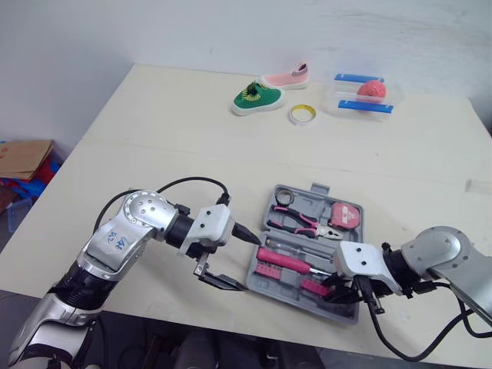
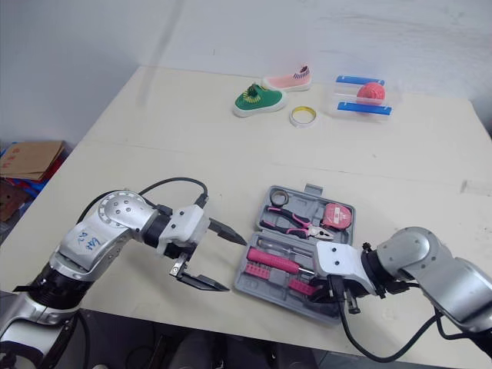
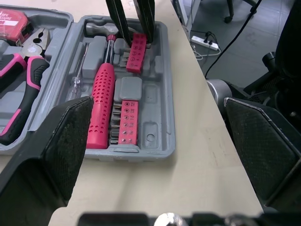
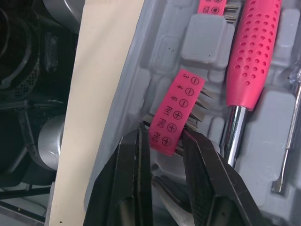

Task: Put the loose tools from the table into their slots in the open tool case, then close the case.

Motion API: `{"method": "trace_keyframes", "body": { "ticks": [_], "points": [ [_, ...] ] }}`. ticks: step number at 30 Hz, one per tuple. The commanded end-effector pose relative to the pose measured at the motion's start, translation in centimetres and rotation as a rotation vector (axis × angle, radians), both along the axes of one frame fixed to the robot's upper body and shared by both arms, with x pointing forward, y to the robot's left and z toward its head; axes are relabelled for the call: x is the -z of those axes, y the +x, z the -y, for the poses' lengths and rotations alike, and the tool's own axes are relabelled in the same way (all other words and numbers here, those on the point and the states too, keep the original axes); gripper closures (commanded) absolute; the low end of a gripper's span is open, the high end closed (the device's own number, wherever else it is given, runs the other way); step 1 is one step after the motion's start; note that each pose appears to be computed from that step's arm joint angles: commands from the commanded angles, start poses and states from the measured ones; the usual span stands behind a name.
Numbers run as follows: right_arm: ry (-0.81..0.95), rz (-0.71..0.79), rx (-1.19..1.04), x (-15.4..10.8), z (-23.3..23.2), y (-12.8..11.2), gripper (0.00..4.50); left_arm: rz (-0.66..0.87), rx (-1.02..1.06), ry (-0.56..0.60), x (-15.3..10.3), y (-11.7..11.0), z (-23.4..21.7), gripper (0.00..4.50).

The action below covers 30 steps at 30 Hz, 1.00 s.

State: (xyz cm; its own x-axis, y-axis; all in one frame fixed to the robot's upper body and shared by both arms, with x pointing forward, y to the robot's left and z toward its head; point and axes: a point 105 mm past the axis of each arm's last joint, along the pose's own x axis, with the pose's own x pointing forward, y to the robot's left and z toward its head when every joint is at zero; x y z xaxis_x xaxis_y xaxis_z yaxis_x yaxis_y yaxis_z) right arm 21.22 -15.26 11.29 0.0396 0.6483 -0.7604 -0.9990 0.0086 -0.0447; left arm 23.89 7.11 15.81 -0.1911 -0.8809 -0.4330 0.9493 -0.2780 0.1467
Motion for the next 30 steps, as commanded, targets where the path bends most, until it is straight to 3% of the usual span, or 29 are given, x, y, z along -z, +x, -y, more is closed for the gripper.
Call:
{"method": "trace_keyframes", "body": {
  "ticks": [1, 12, 13, 17, 24, 27, 30],
  "points": [
    [-0.009, 0.025, -0.014, 0.0, -0.3, 0.4, 3.88, 0.045, 0.013, -0.012, -0.9, -0.3, 0.3, 0.00],
    [-0.008, 0.073, -0.049, 0.1, -0.8, 1.1, 3.88, 0.047, 0.004, -0.022, -1.2, -0.4, 0.6, 0.00],
    [0.004, 0.073, -0.047, -0.1, -0.9, 1.1, 2.86, 0.047, 0.004, -0.023, -1.3, -0.4, 0.7, 0.00],
    [0.058, 0.131, 0.002, -2.0, -0.3, 1.0, 1.11, 0.051, -0.003, -0.023, -1.4, -0.3, 0.6, 0.00],
    [0.270, 0.180, 0.155, -3.6, 0.6, 0.1, 1.11, 0.062, -0.029, -0.036, -1.6, 0.0, 0.5, 0.00],
    [0.326, 0.157, 0.203, -2.8, 0.9, 0.0, 1.99, 0.062, -0.030, -0.039, -1.6, 0.1, 0.6, 0.00],
    [0.343, 0.152, 0.241, -2.0, 1.3, 0.3, 3.47, 0.062, -0.028, -0.039, -1.5, 0.1, 0.6, 0.00]
  ]
}}
